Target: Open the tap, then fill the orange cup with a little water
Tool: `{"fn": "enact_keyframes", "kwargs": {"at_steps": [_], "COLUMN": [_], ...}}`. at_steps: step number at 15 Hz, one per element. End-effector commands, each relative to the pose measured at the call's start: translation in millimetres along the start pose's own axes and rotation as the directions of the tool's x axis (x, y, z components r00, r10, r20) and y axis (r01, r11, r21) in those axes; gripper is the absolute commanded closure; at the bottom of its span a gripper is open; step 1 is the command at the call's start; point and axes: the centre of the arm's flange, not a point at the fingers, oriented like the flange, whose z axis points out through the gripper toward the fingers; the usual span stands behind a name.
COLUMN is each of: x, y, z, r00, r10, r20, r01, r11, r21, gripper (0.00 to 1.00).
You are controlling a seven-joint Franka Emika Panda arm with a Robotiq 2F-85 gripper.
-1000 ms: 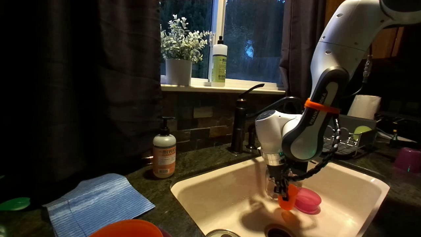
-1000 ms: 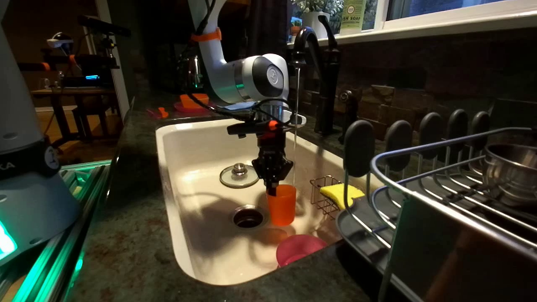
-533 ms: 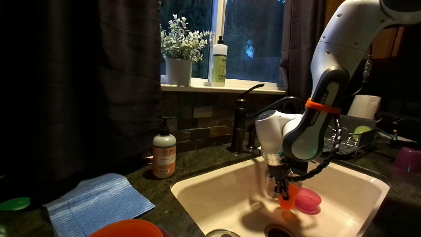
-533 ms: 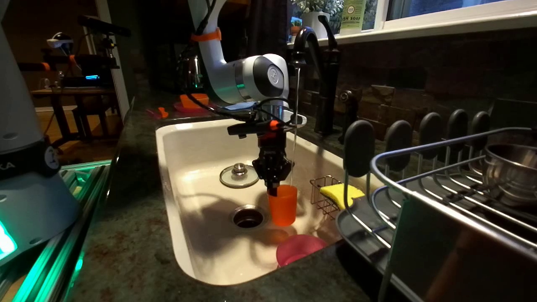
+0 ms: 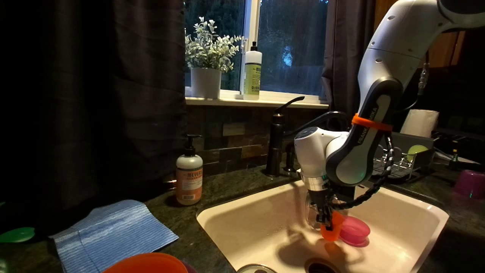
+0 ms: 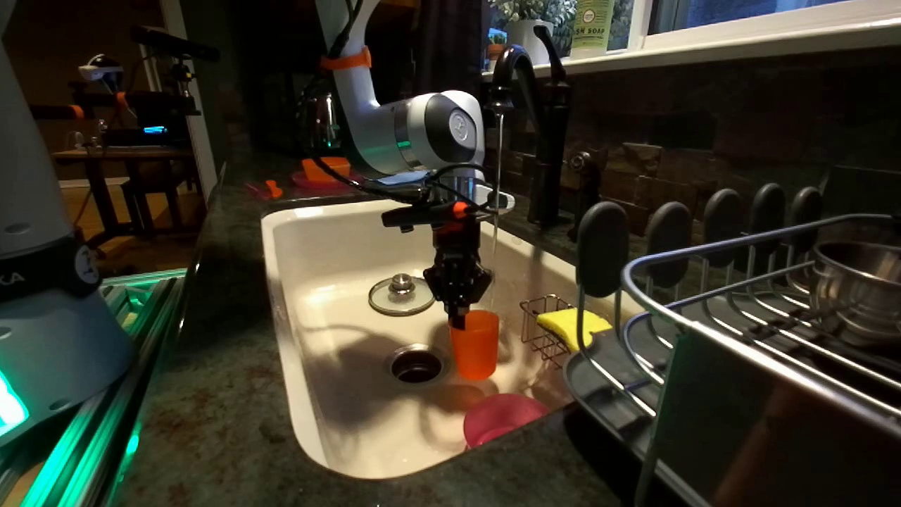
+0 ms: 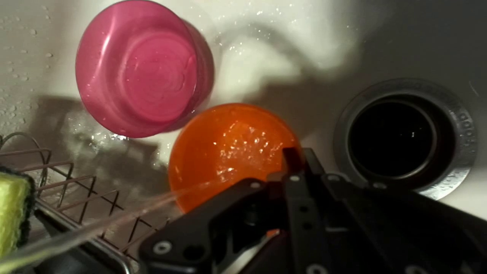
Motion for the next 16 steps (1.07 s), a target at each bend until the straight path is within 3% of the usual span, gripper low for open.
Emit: {"fn": "enact_keyframes", "kwargs": {"at_steps": [1,16], "x": [-0.7,0.2], "y": [-0.9,-5.3], "z": [1.9,1.7], "r00": [1.0,1.0], "r10": [-0.008,-0.005], "r20": [0.005,0.012], "r01": [0.008,0.006], "r11": [1.0,1.0], "r21": [-0.017,-0.017], "gripper": [0.99,0.99]}}
